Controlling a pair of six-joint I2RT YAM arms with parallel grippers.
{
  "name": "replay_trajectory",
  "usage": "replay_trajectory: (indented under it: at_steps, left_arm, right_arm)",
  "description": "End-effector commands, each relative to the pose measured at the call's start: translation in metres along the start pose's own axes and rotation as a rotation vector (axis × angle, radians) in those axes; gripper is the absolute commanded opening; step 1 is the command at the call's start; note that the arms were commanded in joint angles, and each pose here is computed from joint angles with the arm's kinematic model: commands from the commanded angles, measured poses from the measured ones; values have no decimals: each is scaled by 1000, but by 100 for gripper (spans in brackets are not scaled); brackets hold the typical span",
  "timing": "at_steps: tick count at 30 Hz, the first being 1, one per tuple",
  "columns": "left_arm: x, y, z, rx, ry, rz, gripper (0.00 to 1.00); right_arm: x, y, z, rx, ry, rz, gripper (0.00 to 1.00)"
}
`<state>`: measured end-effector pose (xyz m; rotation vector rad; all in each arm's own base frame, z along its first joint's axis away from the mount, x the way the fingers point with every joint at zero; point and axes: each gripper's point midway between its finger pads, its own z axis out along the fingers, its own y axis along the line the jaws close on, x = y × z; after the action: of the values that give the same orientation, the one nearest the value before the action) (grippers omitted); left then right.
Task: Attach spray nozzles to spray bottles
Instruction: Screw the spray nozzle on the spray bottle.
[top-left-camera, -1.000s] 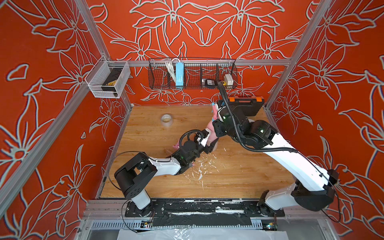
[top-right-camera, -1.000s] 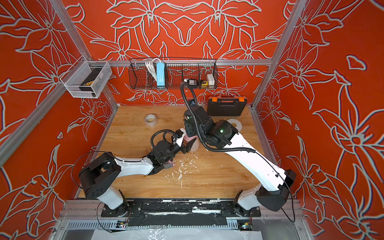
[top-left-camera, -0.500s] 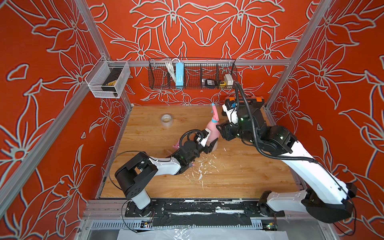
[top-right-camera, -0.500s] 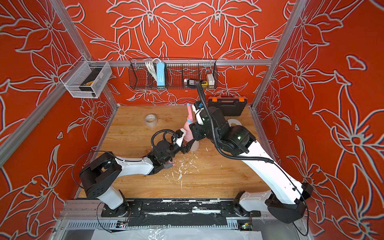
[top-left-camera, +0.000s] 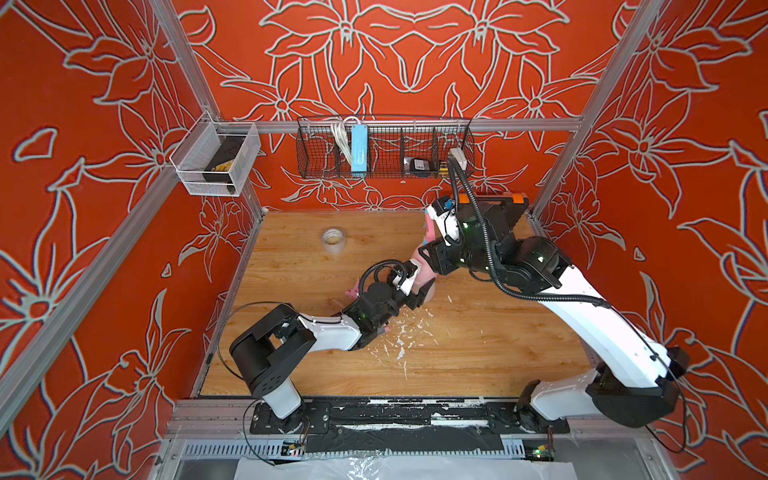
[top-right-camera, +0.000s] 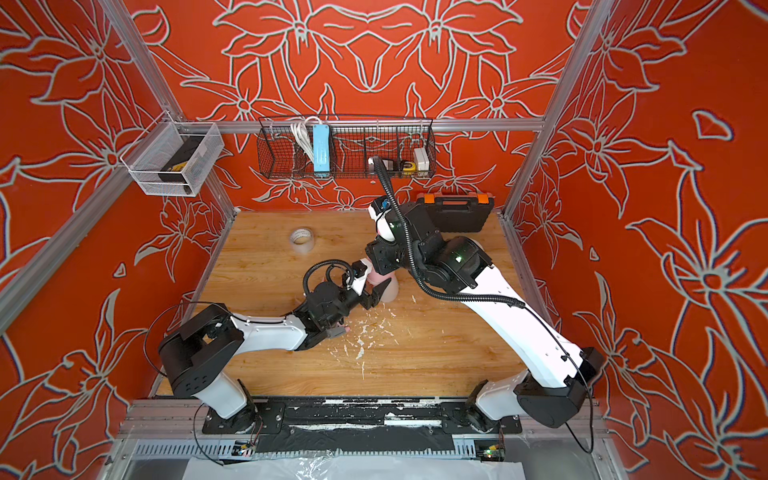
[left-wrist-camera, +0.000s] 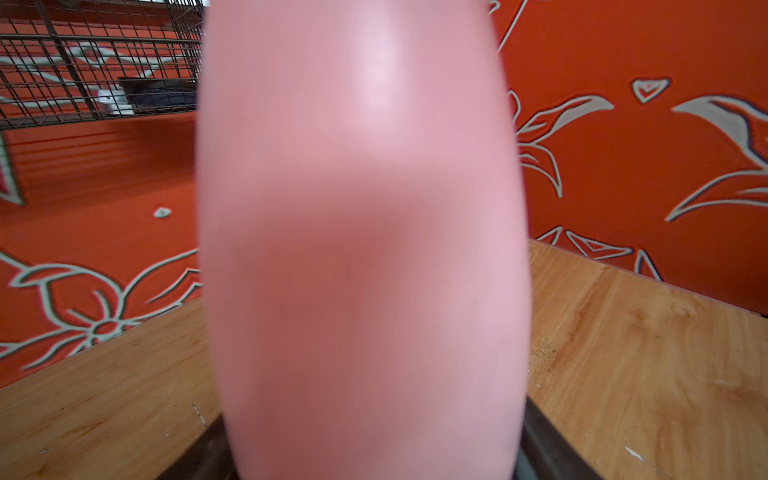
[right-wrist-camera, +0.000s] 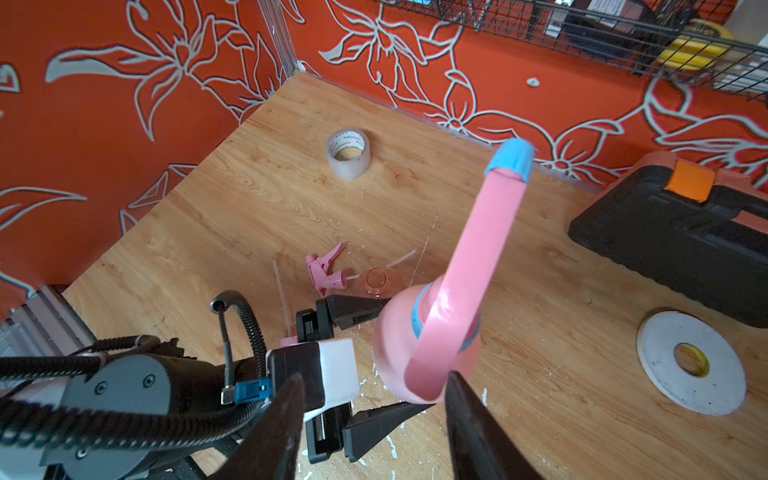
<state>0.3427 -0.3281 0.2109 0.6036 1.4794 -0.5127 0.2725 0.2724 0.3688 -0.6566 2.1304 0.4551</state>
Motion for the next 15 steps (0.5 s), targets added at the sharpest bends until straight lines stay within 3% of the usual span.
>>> replay_trajectory:
  at_steps: [1,9,15]
  left_arm:
    - [-16,2,-5,-1,-49,14,35]
    - [-15,2,-4,1,-51,13,35]
    - [-15,2,-4,1,-50,14,35]
  right_arm:
    - [-8,3,-9,-23,-18,-4,54]
    - [-5,-21,-24,22,-52,40,55]
    - [-5,-13,-15,-32,-29,42,54]
